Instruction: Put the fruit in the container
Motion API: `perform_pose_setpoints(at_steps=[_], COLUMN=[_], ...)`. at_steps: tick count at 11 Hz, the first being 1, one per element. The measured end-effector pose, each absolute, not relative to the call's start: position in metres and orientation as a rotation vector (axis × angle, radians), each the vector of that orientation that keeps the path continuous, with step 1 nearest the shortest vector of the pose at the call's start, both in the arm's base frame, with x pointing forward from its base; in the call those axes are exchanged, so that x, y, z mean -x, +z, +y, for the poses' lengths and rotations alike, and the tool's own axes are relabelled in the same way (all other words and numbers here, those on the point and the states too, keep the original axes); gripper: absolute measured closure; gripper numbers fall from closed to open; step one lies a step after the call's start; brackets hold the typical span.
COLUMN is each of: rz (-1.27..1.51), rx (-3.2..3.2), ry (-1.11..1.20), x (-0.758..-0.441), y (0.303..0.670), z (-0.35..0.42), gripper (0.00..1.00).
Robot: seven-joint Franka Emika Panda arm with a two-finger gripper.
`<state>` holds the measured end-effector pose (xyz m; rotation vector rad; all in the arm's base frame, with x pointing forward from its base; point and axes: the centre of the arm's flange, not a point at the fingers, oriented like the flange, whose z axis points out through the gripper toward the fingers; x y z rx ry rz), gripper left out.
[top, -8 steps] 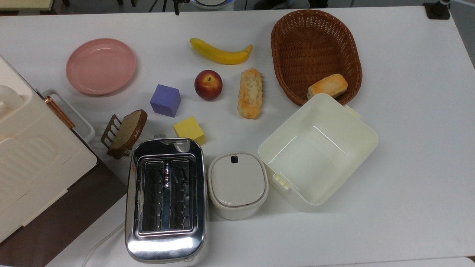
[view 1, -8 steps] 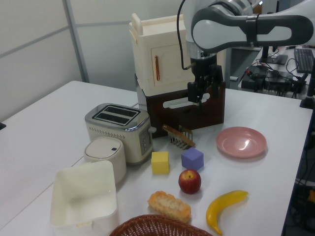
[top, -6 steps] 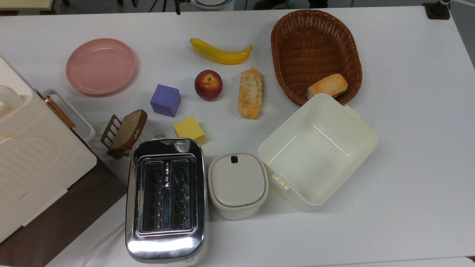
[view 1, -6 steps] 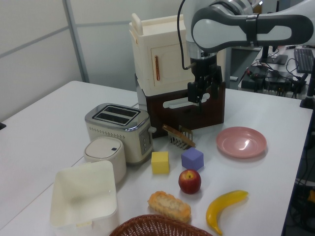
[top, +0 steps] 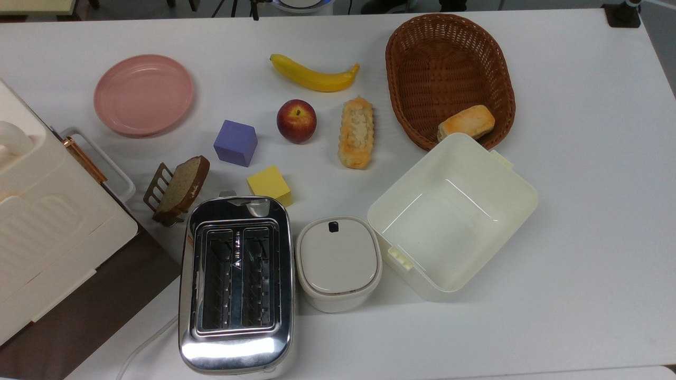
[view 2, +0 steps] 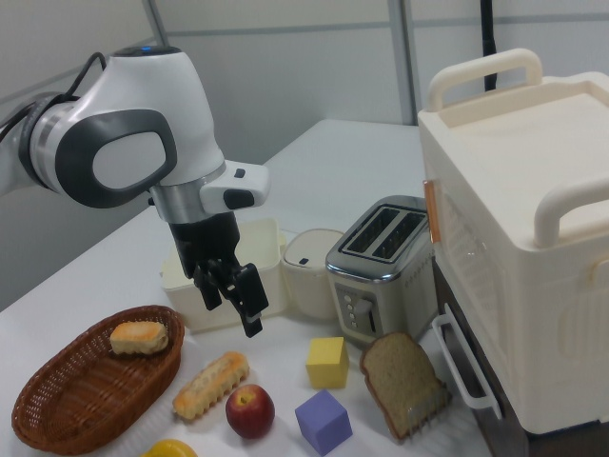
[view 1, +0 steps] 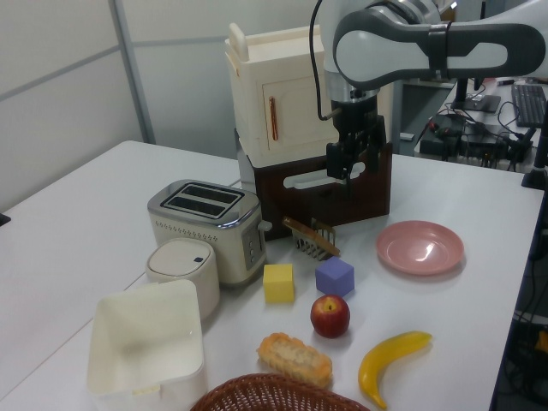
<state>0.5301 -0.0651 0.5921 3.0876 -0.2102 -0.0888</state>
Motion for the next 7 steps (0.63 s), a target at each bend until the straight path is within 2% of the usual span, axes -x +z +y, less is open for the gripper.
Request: perform_pose_setpoints(at_steps=[7], rz=[-0.12], rx=[-3.093], ry=[-0.126], x=[-0.5296], y=[0.5879], z=[-0.062], gripper=[0.0])
